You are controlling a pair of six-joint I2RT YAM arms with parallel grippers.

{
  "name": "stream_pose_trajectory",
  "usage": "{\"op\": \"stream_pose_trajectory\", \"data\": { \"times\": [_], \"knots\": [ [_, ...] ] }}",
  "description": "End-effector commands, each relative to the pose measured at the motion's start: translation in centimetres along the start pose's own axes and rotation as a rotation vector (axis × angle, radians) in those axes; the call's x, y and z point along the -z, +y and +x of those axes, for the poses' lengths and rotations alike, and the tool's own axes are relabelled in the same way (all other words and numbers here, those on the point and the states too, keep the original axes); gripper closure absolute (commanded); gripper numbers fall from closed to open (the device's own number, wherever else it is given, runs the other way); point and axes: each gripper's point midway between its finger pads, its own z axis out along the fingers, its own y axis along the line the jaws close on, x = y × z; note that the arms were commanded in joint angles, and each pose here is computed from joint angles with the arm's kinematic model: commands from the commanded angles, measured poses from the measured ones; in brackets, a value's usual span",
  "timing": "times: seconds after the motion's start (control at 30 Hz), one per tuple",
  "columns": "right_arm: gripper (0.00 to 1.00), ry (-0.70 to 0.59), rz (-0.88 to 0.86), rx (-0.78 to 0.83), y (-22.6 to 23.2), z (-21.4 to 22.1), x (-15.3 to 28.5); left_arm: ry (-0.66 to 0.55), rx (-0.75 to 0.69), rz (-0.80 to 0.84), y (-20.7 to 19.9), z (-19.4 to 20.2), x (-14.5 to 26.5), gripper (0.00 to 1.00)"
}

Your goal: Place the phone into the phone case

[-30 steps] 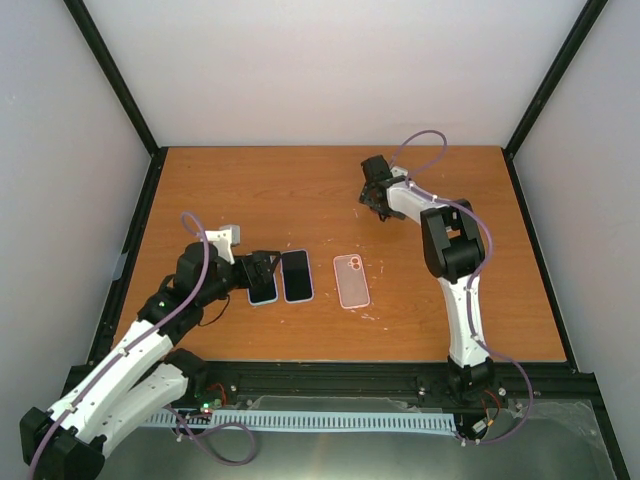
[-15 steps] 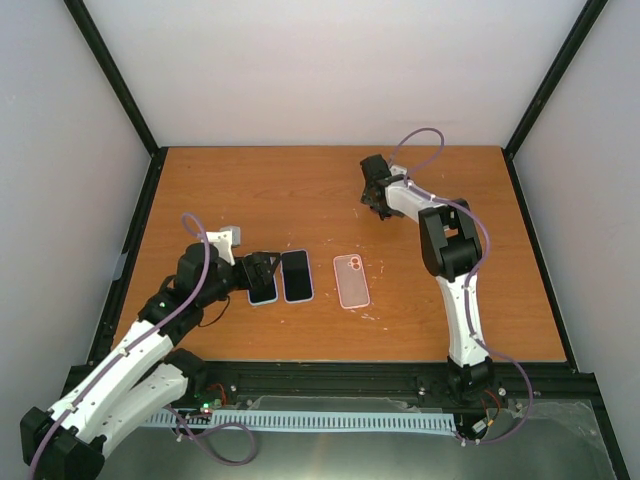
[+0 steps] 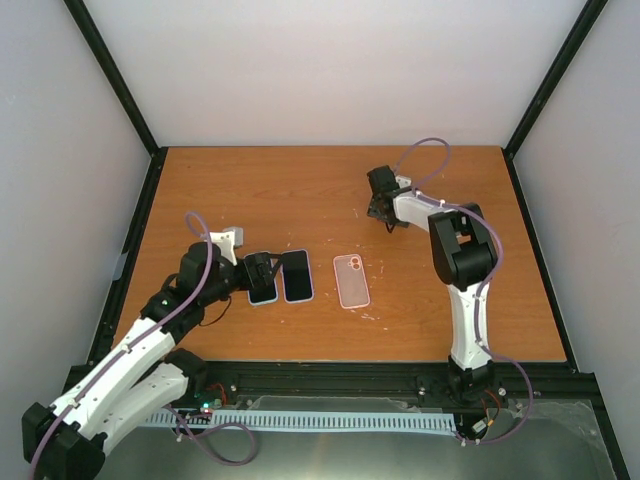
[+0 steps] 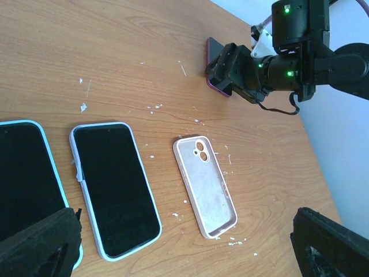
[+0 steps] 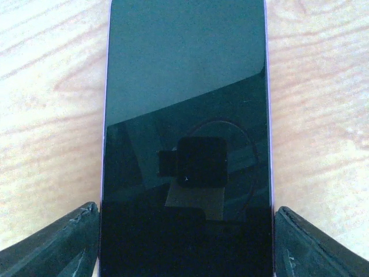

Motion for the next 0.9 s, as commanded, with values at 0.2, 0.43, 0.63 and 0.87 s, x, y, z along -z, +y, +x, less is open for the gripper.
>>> {"op": "stream_pose_trajectory", "data": {
  "times": [0.2, 0.43, 0.63, 0.87],
  "knots": [
    [0.34, 0.129, -0.083, 0.038, -2.3, 5.8, 2.0, 0.006, 0.028, 0.051, -0.8, 0.1, -0.4, 0.01],
    [0.36, 0.230, -0.139, 0.059, -4.3, 10.9, 4.3, 0.027, 0.034, 0.046, -0.4, 0.5, -1.1, 0.01],
    [0.37, 0.282, -0.138, 0.115, -5.5, 14.4, 5.7, 0.042, 0.027, 0.032, -0.1, 0.8, -1.7, 0.00],
    [0.37, 0.314, -0.119, 0.160, -6.7, 15.7, 7.7, 0.031, 0.036, 0.025, -0.1, 0.5, -1.6, 0.01]
  ]
}}
